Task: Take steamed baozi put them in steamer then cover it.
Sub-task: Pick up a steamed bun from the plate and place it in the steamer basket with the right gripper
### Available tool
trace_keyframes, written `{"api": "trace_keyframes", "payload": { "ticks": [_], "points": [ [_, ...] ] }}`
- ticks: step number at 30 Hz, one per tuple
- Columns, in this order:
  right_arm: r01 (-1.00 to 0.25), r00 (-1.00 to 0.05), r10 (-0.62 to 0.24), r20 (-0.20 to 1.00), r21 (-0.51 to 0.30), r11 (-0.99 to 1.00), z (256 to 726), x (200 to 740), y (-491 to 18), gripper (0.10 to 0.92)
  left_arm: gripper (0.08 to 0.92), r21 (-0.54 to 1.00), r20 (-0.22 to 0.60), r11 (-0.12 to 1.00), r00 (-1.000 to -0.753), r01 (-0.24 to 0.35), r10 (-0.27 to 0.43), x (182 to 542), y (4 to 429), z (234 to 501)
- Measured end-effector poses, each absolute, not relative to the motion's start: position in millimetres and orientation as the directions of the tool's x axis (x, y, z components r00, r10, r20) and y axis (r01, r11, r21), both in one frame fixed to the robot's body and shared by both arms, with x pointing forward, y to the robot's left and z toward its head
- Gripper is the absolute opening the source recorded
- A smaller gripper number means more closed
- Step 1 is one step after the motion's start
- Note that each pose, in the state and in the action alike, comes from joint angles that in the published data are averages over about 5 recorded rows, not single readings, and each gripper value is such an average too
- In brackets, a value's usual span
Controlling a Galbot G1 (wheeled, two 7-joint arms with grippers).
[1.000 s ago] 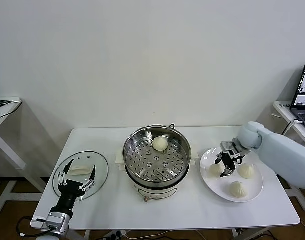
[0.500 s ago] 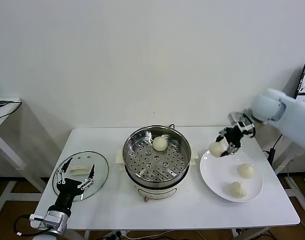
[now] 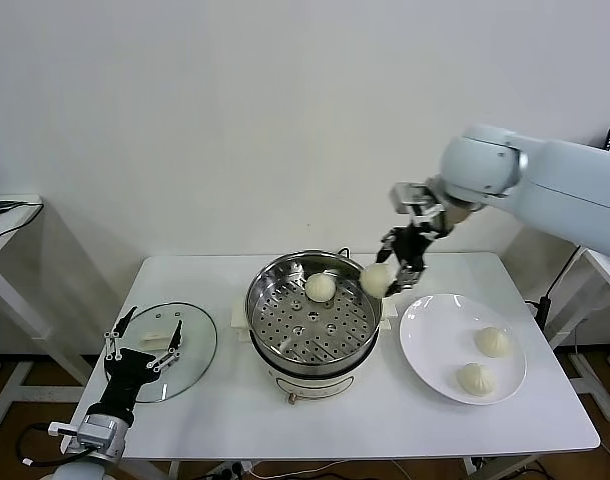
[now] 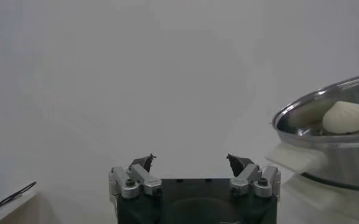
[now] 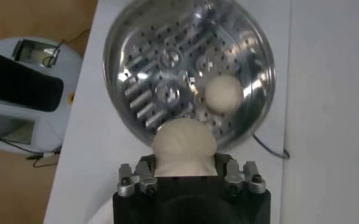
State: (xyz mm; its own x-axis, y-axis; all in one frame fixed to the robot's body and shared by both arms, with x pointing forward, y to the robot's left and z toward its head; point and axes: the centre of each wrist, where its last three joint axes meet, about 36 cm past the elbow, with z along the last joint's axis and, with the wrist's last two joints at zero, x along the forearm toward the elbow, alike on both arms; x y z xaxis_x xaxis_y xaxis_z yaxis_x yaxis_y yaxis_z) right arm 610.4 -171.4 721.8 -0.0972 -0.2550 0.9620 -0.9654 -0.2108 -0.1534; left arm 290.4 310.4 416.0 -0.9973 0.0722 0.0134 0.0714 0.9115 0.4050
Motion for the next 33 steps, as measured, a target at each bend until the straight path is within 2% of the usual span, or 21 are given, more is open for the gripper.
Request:
{"api": "trace_keyframes", "payload": {
  "ticks": [8,16,33],
  "points": [
    [-0.956,-0.063,-0.219,0.974,-0.122,-0.267,696,618,-97,0.653,0.823,0.409,0.019,0.91,-0.998,0.065,0.063,294,316,412],
    [-0.949,-0.041,-0.189,0.981,-0.097,-0.301,667,625,-45,0.653,0.823,0.41,0.024,0.91,-0.998,0.062,0.058,295,320,409],
    [-0.938,-0.029,-0.146,0.989,-0.077,-0.337,616,642,9,0.653,0.823,0.403,0.037,0.913,-0.998,0.061,0.05,295,323,402]
  ]
}}
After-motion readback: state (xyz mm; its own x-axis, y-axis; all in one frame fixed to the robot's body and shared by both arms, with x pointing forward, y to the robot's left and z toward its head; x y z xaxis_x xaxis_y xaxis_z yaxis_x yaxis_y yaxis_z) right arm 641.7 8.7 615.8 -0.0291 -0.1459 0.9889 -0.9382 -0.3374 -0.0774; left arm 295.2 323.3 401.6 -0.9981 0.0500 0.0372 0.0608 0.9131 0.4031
